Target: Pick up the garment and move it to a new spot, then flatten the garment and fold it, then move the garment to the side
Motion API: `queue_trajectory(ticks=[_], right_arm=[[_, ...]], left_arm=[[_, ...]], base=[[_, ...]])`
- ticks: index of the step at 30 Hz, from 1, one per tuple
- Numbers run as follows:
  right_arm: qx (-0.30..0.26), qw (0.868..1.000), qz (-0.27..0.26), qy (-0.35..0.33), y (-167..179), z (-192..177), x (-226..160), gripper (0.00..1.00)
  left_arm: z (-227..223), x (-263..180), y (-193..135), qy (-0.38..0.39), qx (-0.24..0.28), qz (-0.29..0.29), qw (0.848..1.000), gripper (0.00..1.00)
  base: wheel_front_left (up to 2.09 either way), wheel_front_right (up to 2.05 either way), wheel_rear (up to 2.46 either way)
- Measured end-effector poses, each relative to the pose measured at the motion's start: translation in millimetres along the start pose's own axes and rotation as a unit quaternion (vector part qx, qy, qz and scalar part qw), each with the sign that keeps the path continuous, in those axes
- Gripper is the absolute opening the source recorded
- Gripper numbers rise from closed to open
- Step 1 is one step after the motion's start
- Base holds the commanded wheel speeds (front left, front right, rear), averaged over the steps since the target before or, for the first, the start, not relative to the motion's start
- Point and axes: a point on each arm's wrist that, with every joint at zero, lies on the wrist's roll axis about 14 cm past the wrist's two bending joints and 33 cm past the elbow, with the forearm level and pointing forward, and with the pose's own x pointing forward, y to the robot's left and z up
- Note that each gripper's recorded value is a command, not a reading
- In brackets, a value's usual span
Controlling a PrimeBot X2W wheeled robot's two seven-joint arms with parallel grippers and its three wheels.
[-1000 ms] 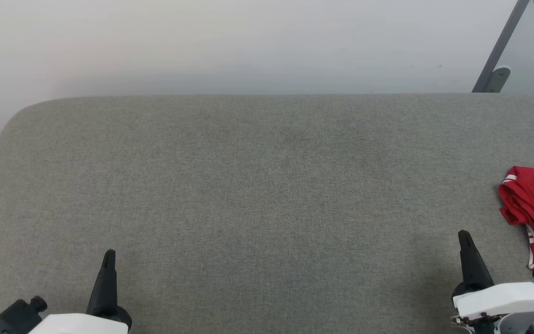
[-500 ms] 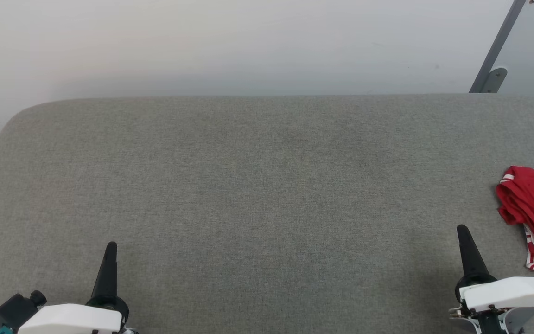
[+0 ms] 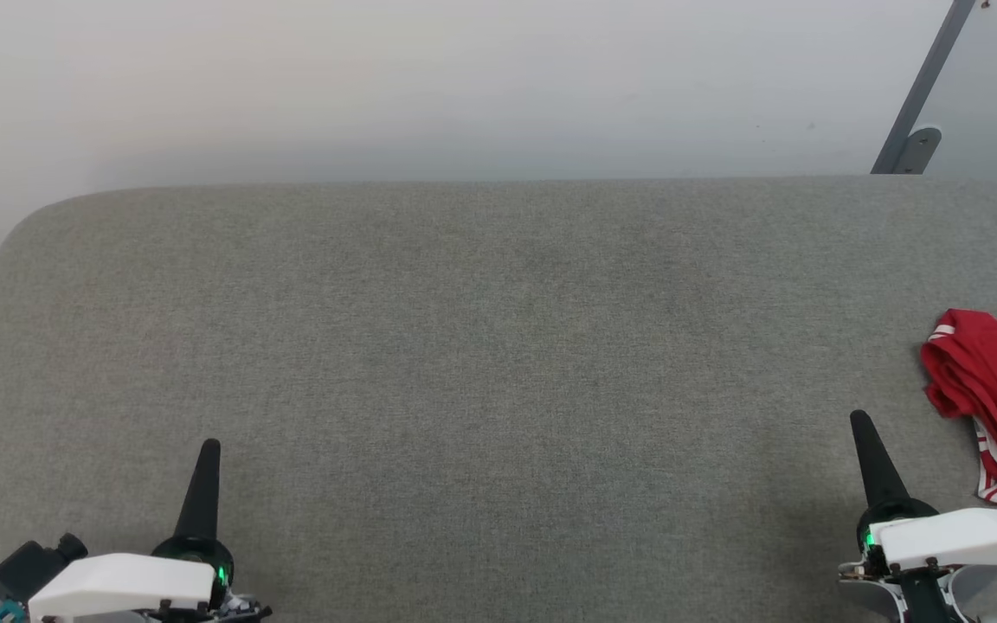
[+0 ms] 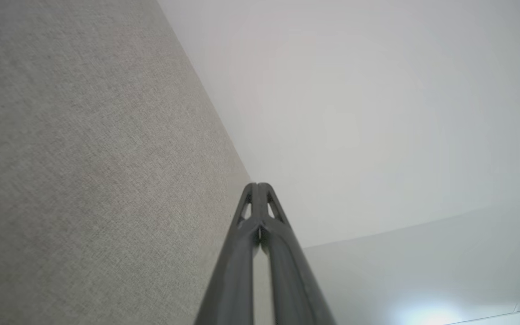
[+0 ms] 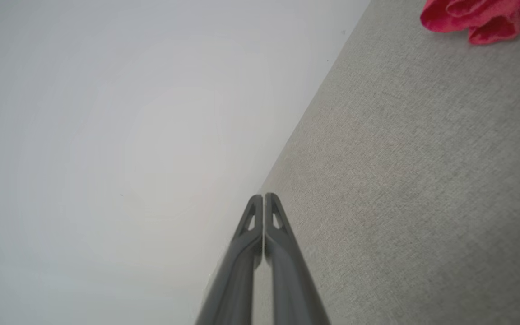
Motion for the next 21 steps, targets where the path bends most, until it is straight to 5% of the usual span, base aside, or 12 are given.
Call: queue_trajectory(ticks=[21], right_arm=[[0.092,0.996,0.015,0.002,9.3,3.4,2.9,0.0]], left_arm=[[-1.4,10.0,-10.2,0.007,-0.085,-0.012,0.996,0.0]], base=[[0.0,0.0,0.0]])
